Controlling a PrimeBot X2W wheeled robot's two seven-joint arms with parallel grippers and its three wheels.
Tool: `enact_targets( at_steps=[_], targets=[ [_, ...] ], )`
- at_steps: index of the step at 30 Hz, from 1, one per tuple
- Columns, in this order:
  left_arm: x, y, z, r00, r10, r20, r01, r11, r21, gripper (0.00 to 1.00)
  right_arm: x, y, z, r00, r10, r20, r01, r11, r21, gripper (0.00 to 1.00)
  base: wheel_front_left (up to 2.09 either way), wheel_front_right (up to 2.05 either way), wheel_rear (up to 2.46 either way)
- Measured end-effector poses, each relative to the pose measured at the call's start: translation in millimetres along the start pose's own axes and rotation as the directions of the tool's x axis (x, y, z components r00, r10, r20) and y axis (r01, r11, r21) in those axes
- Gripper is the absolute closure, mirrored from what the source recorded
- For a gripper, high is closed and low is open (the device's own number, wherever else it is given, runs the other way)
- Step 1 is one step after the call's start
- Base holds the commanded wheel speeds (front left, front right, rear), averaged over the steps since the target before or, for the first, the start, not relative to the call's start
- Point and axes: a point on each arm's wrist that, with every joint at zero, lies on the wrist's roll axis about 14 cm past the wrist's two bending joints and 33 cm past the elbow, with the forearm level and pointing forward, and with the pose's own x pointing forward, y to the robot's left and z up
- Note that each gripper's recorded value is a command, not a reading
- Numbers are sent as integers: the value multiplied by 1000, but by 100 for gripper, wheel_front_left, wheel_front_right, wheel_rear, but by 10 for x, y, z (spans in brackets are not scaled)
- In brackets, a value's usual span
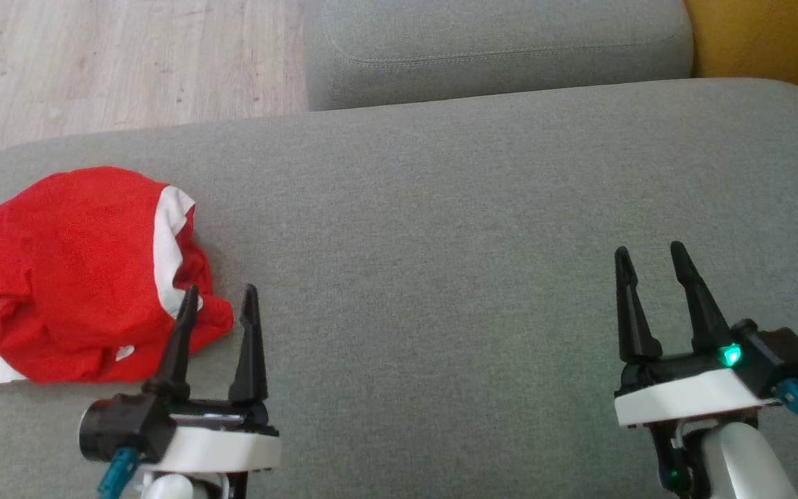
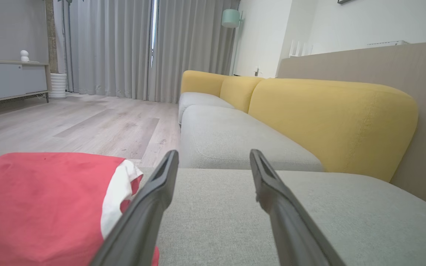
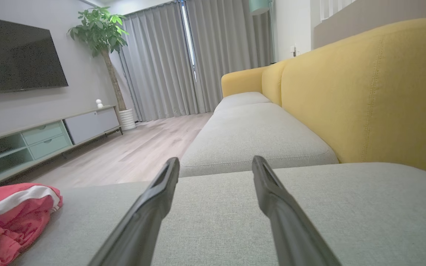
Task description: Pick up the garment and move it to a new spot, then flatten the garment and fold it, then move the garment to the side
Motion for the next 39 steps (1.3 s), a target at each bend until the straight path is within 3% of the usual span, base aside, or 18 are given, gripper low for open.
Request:
enact_targets(
  at_steps=[6, 14, 26, 39],
  targets=[
    [-31, 62, 37, 1000, 10, 25, -10, 1000, -13, 0, -49, 7, -156, 999, -10, -36, 13, 997, 79, 0, 0, 0, 0],
    [-126, 16, -169, 999, -20, -32, 21, 999, 50, 0, -134, 42, -391, 995, 1, -104, 5, 998, 55, 0, 0, 0, 0],
    [-143, 24, -189, 999, -17, -39, 19, 999, 50, 0, -136, 49, -405, 994, 4, -109, 2, 999, 53, 0, 0, 0, 0],
    [-289, 249, -79, 997, 73, -7, -73, 995, 63, 0, -28, 341, -405, 990, 97, -104, -91, 994, 61, 0, 0, 0, 0]
  ],
)
